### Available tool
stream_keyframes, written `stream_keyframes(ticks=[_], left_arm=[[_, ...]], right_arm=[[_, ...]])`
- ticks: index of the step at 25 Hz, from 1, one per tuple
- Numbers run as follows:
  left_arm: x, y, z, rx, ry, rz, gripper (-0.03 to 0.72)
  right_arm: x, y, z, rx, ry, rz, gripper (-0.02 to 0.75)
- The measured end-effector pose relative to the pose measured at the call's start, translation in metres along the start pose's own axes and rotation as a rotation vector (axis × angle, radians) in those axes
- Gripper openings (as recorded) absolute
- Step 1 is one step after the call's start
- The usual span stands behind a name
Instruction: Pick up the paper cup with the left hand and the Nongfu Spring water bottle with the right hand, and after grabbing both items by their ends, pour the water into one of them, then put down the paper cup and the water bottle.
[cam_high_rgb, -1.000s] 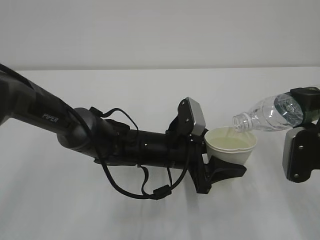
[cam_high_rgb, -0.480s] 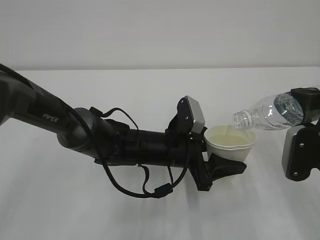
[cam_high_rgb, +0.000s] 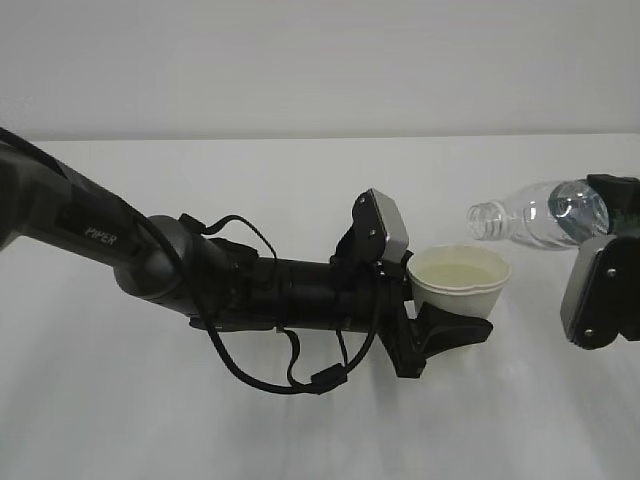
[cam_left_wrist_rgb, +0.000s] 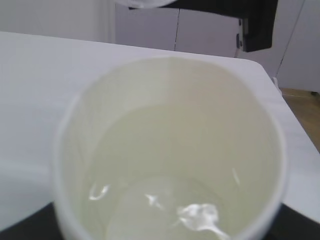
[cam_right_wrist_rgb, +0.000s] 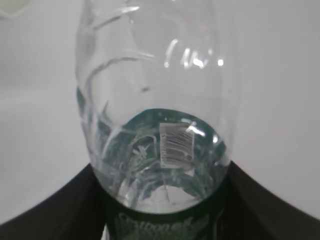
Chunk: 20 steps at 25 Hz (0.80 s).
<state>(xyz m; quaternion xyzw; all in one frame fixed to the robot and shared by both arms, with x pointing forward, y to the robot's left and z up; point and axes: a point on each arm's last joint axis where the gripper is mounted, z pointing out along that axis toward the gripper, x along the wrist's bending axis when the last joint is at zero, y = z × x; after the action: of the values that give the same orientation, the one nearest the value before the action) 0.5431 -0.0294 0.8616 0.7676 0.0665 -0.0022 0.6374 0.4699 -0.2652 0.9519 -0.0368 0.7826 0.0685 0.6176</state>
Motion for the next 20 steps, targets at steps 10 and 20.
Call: stream_keyframes(ticks=[10,20], left_arm=[[0.0001,-0.0002,0.0,0.002,0.001,-0.022,0.433],[0.0003,-0.0005,0.0,0.005,0.004,-0.022,0.432]], right_arm=[[-0.0072,0.0006,-0.0003,-0.014,-0.078,0.194,0.439],[-0.0091,0.0007,-0.0042,-0.031,-0.135,0.311,0.439]])
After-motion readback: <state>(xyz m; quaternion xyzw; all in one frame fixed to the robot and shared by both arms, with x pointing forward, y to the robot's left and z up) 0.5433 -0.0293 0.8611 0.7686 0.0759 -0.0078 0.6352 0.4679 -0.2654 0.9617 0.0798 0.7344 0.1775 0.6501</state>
